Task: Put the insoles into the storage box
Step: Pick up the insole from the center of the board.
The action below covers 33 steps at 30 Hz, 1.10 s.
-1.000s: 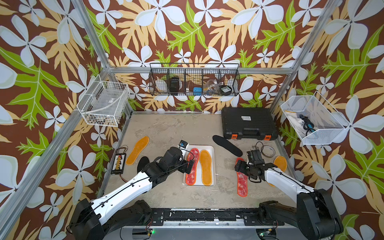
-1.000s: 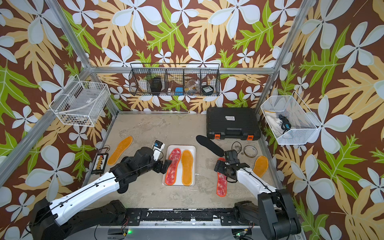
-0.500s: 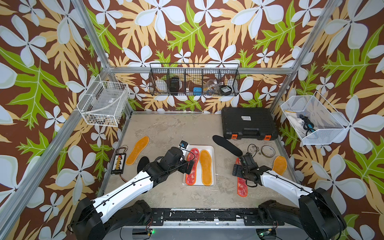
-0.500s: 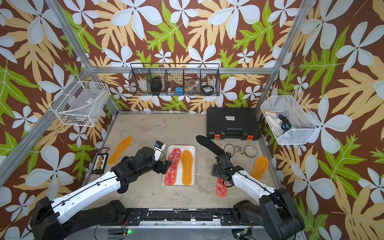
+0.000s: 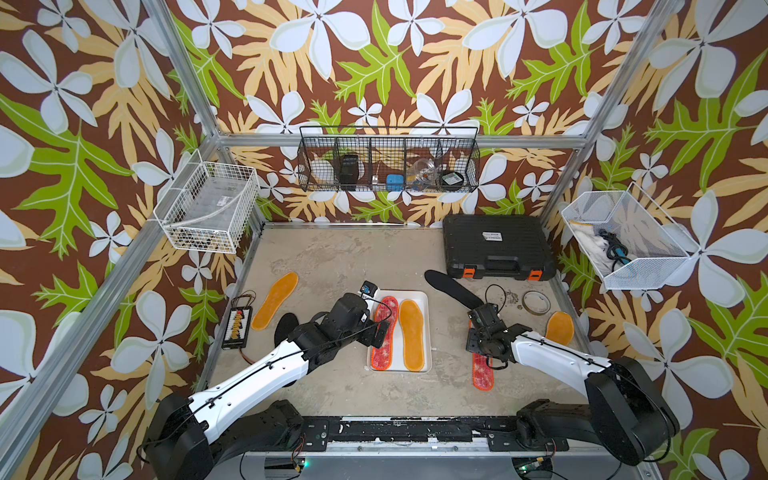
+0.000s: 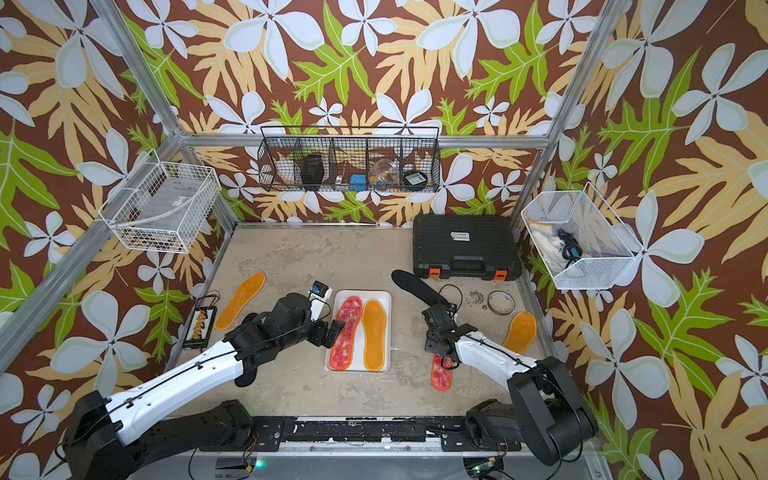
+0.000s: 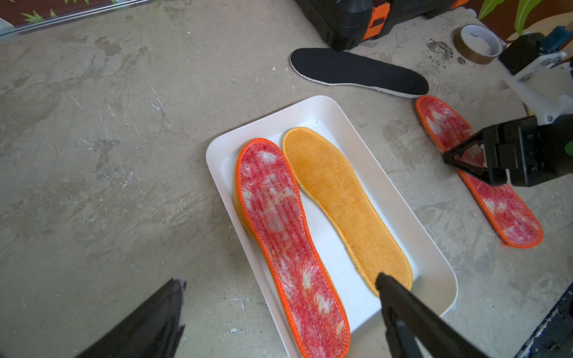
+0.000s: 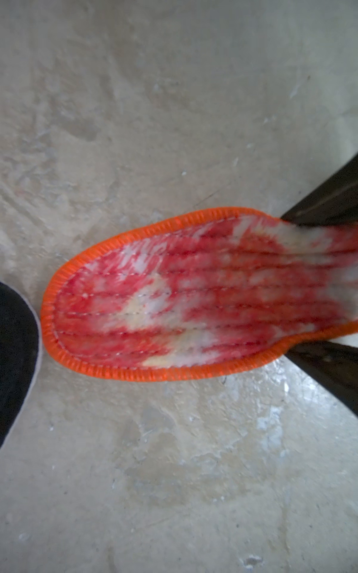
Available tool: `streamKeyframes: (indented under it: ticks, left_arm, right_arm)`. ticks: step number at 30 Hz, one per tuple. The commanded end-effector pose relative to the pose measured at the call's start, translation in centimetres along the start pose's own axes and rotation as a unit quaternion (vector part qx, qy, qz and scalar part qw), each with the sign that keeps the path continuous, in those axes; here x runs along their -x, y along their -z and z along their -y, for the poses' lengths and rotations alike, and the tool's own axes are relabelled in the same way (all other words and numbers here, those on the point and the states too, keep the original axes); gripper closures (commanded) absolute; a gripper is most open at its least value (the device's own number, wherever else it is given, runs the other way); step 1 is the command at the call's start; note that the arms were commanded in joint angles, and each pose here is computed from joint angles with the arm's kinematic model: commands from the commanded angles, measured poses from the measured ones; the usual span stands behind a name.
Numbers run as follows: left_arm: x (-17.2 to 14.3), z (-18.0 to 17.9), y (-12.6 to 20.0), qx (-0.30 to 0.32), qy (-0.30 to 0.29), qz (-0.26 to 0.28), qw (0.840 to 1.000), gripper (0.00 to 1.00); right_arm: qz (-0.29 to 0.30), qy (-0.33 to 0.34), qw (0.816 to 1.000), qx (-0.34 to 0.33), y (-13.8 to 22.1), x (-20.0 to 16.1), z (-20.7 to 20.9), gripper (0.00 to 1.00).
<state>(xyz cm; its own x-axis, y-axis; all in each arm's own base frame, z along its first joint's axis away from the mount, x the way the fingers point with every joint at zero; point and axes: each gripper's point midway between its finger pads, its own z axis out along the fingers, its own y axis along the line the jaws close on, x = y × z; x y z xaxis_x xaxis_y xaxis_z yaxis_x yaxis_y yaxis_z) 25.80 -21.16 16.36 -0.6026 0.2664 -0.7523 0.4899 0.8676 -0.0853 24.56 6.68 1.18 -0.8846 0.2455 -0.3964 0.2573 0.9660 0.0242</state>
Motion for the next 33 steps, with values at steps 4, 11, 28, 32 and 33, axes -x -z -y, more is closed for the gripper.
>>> streamKeyframes:
  ticks: [4, 11, 28, 32, 33]
  left_arm:
    - [0.3, -0.1, -0.1, 0.004, -0.002, 0.003, 1.0, 0.0]
    - [0.2, -0.4, -0.2, 0.014, -0.001, 0.0, 1.0, 0.0]
    - [0.6, -0.9, 0.0, 0.028, 0.001, 0.01, 1.0, 0.0]
    - [0.6, -1.0, 0.0, 0.032, 0.002, 0.01, 0.999, 0.0]
    - [0.7, -1.1, 0.1, 0.032, 0.003, 0.011, 0.999, 0.0]
  right_arm:
    - [-0.051, 0.026, 0.998, 0.041, 0.4, -2.2, -1.0, 0.52]
    - [-0.041, 0.04, 0.996, 0.067, 1.5, -1.4, -1.9, 0.53]
    - [0.025, 0.039, 0.993, 0.11, 6.6, 2.8, -3.6, 0.53]
    - [0.03, 0.041, 0.992, 0.116, 7.3, 3.2, -3.8, 0.53]
    - [0.031, 0.041, 0.992, 0.12, 7.4, 3.2, -3.9, 0.53]
